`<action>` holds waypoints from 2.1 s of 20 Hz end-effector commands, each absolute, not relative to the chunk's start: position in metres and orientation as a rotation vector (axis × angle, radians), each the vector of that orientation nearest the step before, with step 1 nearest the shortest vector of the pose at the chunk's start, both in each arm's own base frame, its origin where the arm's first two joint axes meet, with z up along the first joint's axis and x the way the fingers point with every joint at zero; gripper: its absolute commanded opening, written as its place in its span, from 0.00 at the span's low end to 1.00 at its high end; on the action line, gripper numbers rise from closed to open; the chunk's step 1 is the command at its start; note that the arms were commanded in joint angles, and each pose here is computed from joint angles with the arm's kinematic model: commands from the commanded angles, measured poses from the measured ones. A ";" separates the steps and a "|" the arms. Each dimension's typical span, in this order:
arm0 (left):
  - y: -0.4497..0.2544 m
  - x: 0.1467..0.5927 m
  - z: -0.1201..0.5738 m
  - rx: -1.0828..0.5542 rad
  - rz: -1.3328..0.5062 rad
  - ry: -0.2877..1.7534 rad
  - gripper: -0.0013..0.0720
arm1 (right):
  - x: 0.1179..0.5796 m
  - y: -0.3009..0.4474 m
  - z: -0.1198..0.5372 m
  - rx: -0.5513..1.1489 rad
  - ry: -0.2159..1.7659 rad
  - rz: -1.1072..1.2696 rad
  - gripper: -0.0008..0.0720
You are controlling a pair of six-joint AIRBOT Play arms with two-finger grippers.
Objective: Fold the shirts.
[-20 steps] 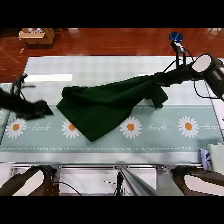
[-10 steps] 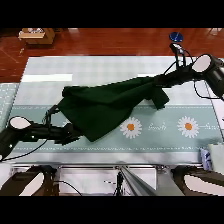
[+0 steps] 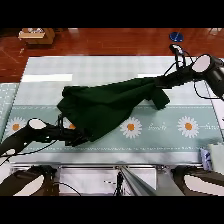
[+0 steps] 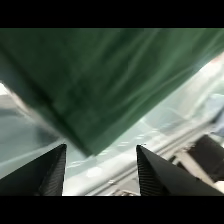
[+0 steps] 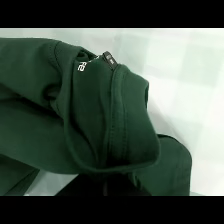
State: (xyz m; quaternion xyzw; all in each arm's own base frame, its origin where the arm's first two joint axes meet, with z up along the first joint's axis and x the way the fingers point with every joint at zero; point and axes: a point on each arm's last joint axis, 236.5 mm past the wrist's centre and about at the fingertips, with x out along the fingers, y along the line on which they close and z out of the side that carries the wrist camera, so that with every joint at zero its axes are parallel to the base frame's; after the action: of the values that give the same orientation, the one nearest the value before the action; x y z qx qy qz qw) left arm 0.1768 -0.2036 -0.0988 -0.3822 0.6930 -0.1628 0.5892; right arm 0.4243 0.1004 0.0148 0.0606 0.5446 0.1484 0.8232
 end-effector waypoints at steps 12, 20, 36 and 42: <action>-0.256 0.254 0.019 -0.822 -0.741 1.198 0.04 | 0.407 0.076 0.031 0.011 1.172 0.274 0.06; -0.105 0.271 0.386 -0.453 -0.540 0.063 0.04 | 0.366 0.037 0.202 -0.149 0.741 0.163 0.06; -0.143 0.102 0.478 -0.144 -0.362 0.059 0.04 | 0.142 0.008 0.416 0.003 0.393 0.061 0.06; -0.121 0.101 0.392 -0.208 -0.266 0.464 0.04 | 0.172 0.019 0.365 -0.033 0.665 0.102 0.06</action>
State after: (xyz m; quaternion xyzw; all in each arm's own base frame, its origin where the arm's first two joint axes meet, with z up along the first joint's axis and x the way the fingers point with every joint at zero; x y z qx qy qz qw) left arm 0.1065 -0.1382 0.4361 -0.0954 0.1273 -0.1723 0.9721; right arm 0.1631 0.0116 0.3890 -0.0085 0.2624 0.0346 0.9643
